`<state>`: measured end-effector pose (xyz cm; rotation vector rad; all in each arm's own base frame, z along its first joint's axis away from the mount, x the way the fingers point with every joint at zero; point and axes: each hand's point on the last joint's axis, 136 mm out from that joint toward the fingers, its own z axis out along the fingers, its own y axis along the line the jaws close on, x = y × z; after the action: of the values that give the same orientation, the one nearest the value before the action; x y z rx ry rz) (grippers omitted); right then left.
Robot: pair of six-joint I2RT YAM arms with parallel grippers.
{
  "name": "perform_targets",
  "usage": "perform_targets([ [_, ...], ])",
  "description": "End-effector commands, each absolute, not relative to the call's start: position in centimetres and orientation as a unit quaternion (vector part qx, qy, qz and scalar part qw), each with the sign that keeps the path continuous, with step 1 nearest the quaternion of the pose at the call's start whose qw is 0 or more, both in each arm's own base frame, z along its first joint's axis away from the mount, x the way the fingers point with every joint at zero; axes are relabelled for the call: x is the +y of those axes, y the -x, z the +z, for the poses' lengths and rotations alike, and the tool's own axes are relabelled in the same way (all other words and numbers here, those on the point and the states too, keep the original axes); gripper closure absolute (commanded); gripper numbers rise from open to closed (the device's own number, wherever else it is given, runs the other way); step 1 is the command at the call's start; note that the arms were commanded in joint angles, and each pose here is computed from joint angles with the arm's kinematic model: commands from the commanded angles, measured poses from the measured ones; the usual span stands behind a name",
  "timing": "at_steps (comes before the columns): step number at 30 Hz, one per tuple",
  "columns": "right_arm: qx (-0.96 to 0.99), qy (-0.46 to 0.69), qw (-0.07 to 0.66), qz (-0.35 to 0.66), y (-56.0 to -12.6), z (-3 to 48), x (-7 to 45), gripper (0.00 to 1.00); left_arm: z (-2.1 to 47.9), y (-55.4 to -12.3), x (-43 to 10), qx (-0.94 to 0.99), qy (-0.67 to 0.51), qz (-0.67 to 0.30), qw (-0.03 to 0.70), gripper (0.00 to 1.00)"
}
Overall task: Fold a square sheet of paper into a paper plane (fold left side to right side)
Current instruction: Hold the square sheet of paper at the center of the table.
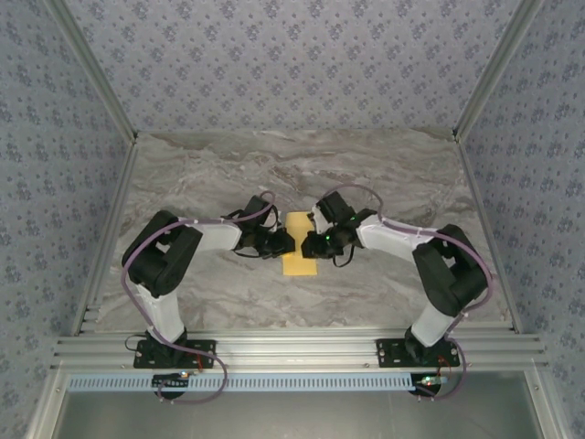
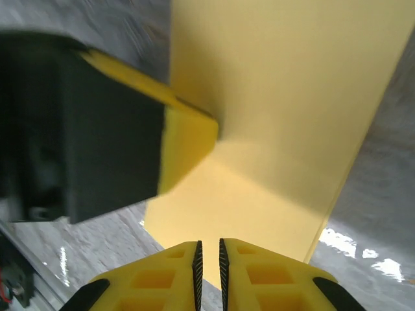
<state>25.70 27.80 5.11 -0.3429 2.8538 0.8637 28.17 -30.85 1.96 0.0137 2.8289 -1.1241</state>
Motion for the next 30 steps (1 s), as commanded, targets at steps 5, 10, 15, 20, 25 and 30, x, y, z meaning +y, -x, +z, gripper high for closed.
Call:
perform_targets([
  [5,0.968,0.09,0.023,0.235,-24.9,1.5,26.4,0.82,0.9,-27.2,-30.0,0.942,0.005,-0.334,0.027,0.86],
  [10,0.978,0.087,-0.001,0.19,-24.1,-0.3,24.7,0.82,2.4,-28.1,-30.7,0.938,0.002,-0.346,0.036,0.85],
  [15,0.985,0.089,-0.013,0.15,-23.7,-1.4,23.1,0.83,3.7,-29.4,-31.5,0.934,-0.002,-0.355,0.046,0.77],
  [20,0.986,0.092,-0.013,0.14,-23.7,-1.6,22.6,0.88,3.6,-30.5,-32.1,0.933,-0.005,-0.357,0.048,0.77],
  [25,0.987,0.096,-0.014,0.129,-23.8,-1.8,22.2,0.9,2.7,-31.5,-32.1,0.936,-0.003,-0.348,0.049,0.78],
  [30,0.989,0.098,-0.019,0.111,-23.6,-2.0,21.4,0.9,2.2,-32.8,-31.5,0.939,0.005,-0.339,0.059,0.8],
])
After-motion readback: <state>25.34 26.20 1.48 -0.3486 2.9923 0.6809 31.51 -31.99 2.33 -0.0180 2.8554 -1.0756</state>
